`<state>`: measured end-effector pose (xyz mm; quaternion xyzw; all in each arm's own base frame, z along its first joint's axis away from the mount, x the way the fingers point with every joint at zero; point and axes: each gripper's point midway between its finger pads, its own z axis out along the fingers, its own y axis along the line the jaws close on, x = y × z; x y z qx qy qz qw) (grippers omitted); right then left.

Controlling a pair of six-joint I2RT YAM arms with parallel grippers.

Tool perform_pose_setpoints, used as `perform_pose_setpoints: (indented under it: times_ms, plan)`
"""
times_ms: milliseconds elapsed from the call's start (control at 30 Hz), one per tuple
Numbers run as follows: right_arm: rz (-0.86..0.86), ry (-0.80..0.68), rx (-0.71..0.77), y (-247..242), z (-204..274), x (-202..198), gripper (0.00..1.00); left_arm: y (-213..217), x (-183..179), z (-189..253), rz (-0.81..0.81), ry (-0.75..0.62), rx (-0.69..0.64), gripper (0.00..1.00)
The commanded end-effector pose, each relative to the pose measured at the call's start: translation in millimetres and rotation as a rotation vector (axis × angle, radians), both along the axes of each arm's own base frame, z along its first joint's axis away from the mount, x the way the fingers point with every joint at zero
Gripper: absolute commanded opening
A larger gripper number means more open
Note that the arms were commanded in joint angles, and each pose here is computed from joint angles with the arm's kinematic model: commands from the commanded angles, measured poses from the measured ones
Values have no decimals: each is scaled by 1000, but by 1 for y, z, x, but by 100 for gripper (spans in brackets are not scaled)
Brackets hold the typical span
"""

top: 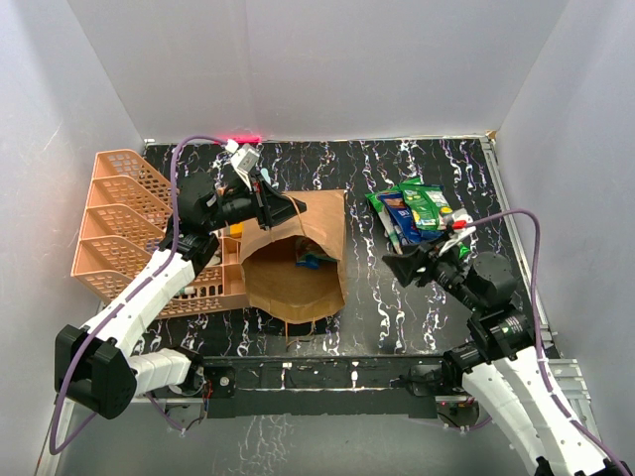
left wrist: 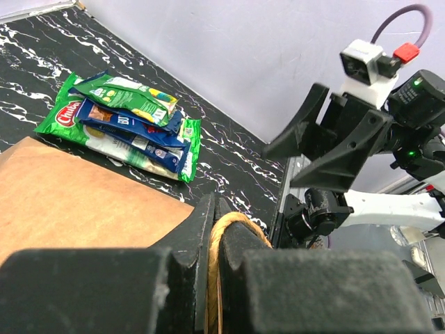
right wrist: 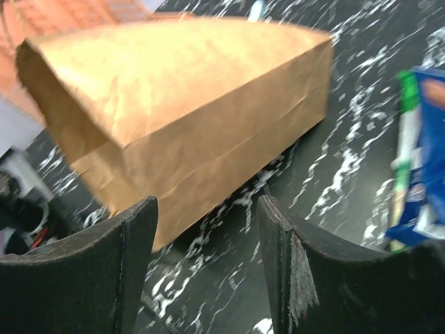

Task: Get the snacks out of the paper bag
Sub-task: Place the snack at the center of the board.

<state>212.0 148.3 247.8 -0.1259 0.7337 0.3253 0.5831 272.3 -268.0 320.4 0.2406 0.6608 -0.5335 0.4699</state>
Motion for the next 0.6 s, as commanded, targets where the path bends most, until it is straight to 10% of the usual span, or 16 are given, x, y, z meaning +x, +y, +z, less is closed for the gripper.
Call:
perform_pose_setpoints:
  times_ms: [0, 567]
  plan:
    - [201, 102, 66, 25, -4, -36, 60, 0, -1, 23, -8, -76, -27, 0]
    - [408, 4, -94, 63, 25, -30, 59, -2, 8, 9, 1, -41, -1, 0]
